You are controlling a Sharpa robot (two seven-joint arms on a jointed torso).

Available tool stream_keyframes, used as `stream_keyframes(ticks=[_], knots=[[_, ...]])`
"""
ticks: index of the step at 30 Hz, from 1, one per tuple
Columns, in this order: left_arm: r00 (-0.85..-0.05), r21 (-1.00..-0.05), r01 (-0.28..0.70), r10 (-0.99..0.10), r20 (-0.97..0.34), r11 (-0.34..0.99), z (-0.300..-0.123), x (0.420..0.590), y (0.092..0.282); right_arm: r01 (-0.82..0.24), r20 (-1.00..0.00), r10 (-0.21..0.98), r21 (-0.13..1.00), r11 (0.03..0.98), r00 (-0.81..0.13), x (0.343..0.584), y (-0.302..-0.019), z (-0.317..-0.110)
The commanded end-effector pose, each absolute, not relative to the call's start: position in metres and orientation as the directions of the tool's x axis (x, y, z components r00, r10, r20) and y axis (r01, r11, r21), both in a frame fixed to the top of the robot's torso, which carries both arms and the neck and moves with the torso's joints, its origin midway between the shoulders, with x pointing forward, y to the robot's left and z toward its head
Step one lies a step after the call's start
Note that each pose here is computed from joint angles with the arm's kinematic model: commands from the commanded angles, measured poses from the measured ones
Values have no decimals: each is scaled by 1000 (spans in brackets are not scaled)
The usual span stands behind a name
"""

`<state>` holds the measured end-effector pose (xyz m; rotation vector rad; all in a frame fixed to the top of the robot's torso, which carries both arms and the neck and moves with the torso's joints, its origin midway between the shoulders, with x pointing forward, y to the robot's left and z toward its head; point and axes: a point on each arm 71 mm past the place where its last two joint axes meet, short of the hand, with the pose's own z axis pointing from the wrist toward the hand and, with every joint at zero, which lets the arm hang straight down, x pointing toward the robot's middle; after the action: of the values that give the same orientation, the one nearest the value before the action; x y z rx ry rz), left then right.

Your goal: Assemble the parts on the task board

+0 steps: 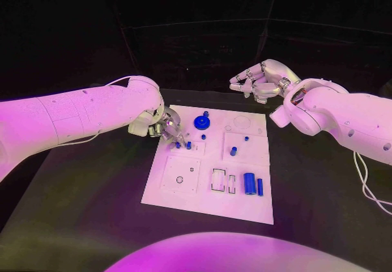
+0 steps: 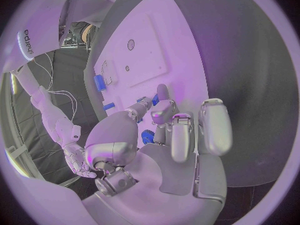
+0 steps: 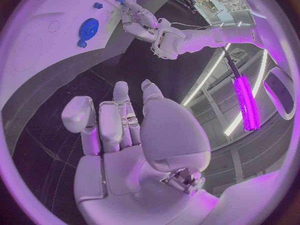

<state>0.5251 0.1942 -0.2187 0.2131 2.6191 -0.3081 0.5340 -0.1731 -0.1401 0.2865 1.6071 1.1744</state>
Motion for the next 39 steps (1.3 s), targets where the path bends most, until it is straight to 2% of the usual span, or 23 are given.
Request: stream_keyframes(ticks=[1, 4, 8, 14, 20, 22, 26, 30, 34, 36, 39], knots=[[-857, -177, 201, 86, -507, 963, -217, 526, 196, -374, -602, 692, 796, 476, -400, 534, -172, -139], [-848, -184, 195, 71, -525, 964, -216, 526, 198, -373, -602, 692, 796, 477, -400, 534, -172, -139], [-805, -232, 157, -11, -593, 960, -211, 528, 204, -372, -601, 692, 796, 477, -400, 534, -173, -139], [-768, -421, 35, -245, -592, 906, -200, 532, 212, -370, -601, 692, 797, 478, -400, 534, -173, -140], [-732, -530, -8, -366, -575, 848, -194, 529, 216, -369, -601, 692, 797, 479, -400, 534, -173, -141], [-718, -625, 4, -433, -545, 781, -189, 526, 212, -368, -601, 692, 797, 479, -400, 534, -174, -141], [-662, -727, 71, -513, -547, 683, -181, 525, 205, -368, -601, 693, 797, 479, -399, 534, -174, -141], [-594, -736, 201, -517, -616, 646, -181, 521, 198, -366, -602, 694, 796, 481, -396, 535, -175, -142], [-511, -653, 377, -441, -738, 657, -188, 513, 190, -365, -602, 695, 796, 483, -393, 535, -176, -142], [-454, -570, 483, -367, -812, 665, -192, 508, 183, -366, -602, 695, 796, 482, -393, 534, -176, -142], [-396, -476, 571, -282, -874, 669, -198, 503, 176, -370, -603, 692, 795, 480, -398, 532, -174, -142]])
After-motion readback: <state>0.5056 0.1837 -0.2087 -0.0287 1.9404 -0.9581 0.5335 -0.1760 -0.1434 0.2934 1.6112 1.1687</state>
